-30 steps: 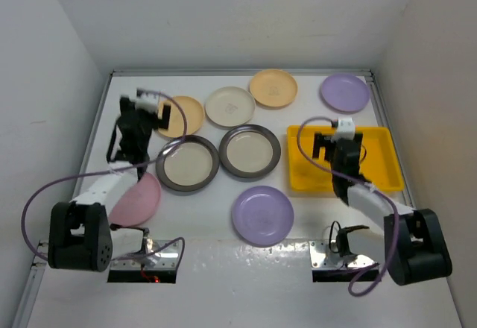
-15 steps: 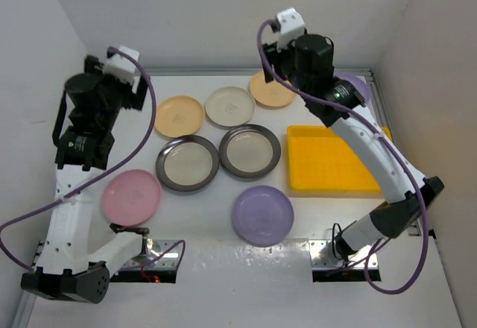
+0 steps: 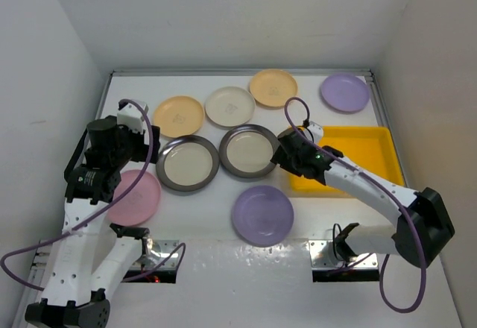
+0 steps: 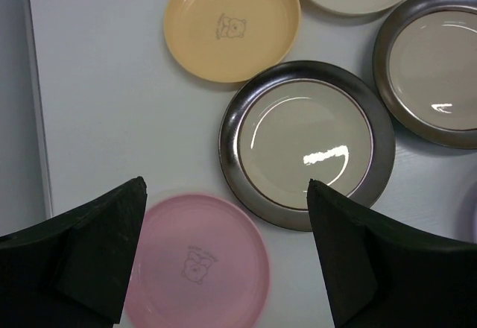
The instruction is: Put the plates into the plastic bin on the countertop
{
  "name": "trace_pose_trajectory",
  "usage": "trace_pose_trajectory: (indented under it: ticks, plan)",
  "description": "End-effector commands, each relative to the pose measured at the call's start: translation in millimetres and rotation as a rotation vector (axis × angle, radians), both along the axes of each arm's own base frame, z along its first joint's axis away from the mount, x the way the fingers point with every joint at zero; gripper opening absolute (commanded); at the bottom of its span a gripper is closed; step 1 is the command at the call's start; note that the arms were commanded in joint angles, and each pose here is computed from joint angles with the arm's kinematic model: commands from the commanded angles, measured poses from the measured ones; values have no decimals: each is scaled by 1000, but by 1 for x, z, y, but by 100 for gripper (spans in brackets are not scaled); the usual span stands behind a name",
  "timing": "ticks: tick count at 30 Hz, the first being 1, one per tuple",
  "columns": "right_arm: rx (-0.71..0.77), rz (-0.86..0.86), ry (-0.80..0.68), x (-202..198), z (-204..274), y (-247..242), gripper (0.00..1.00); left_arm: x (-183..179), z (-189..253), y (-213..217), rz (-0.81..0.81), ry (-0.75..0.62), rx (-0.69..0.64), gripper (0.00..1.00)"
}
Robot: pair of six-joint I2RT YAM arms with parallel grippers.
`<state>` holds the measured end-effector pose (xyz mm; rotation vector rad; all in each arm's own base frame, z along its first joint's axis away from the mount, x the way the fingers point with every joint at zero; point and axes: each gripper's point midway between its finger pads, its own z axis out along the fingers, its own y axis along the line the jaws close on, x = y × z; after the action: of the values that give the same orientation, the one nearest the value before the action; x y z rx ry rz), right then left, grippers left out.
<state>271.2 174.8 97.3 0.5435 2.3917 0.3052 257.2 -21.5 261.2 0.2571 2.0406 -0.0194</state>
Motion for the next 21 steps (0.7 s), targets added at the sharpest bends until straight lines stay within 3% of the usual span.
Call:
trace_pose_trajectory:
  ticks: [1,13,21]
  plan:
    - [117,-242,-72,13,10,2,56,2,-6,-5,1,-5,-51,89]
    - [125,-287,90,20,-42,24,56,12,0,-10,-5,-44,-89,89]
    - [208,-276,222,29,-87,45,54,15,4,-11,-15,-66,-70,89]
